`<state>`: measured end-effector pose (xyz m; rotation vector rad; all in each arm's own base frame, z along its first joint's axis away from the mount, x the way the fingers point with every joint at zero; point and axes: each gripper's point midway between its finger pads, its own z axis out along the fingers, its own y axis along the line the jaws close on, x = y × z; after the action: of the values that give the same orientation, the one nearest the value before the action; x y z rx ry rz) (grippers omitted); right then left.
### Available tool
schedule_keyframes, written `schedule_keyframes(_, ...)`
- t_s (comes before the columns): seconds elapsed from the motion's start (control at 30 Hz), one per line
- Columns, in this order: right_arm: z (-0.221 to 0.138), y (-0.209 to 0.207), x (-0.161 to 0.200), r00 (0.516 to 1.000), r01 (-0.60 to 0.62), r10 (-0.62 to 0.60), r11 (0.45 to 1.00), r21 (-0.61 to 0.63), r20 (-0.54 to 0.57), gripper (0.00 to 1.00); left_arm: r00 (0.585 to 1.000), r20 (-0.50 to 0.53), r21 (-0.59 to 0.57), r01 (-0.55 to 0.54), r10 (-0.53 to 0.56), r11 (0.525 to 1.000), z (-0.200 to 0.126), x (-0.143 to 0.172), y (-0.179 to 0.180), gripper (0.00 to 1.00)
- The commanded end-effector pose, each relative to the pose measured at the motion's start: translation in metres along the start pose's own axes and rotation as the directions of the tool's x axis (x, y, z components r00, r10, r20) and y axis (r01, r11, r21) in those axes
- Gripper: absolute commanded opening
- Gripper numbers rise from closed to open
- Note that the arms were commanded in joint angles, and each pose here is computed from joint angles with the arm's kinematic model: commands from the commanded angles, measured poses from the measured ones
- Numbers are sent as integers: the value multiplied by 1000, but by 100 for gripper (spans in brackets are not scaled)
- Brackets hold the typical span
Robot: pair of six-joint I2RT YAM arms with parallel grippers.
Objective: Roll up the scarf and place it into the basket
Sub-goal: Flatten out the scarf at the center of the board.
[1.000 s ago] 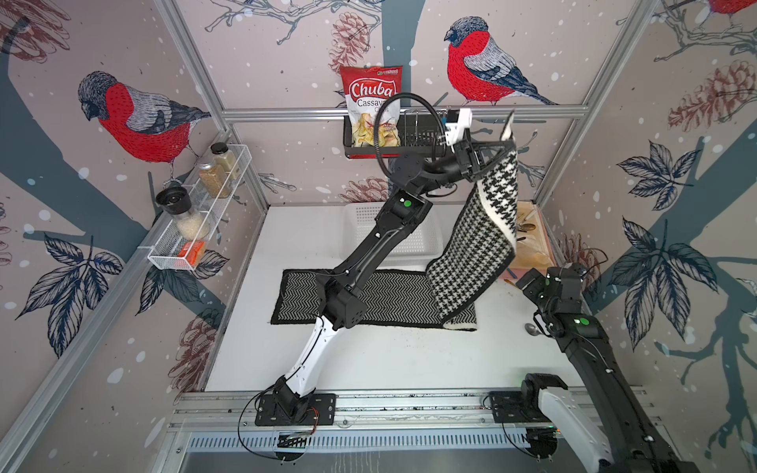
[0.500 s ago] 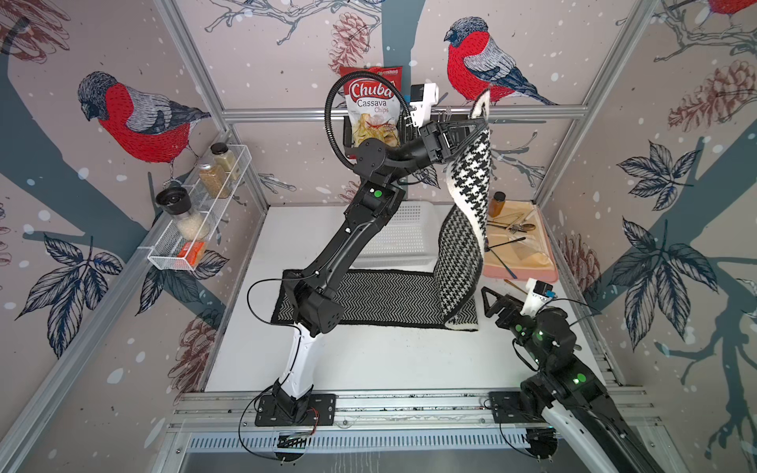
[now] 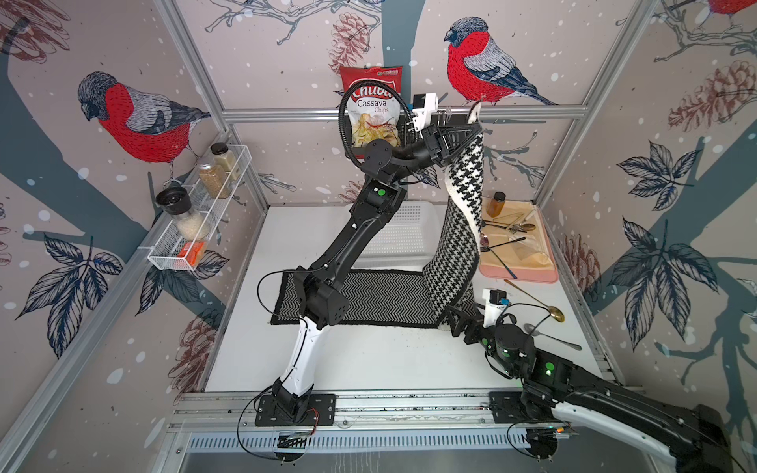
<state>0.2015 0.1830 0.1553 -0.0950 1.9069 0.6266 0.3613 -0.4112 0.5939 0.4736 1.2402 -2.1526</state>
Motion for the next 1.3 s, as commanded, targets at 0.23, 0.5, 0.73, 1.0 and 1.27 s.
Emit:
schedule_keyframes(0.23, 14, -21, -22, 987, 12, -29, 994, 110, 155, 100, 998, 36, 61, -50, 48, 997, -1, -13, -44, 0)
schedule_keyframes(0.5, 34, -6, -13, 988, 77, -77, 997, 8, 133, 100, 997, 50, 78, -70, 66, 994, -2, -17, -67, 0)
schedule_keyframes(0.73, 52, -1, -1, 992, 101, -102, 995, 15, 77, 85, 997, 54, 80, -65, 61, 995, -2, -18, -68, 0)
schedule_keyframes(1.0, 27, -55, -11, 995, 23, -53, 948, 316, 86, 0, 997, 9, 90, -71, 70, 993, -13, -14, -70, 0)
schedule_keyframes(1.27, -27, -128, -7, 988, -145, 85, 764, 628, 125, 0, 994, -68, 74, -83, 89, 994, -54, 7, -57, 0)
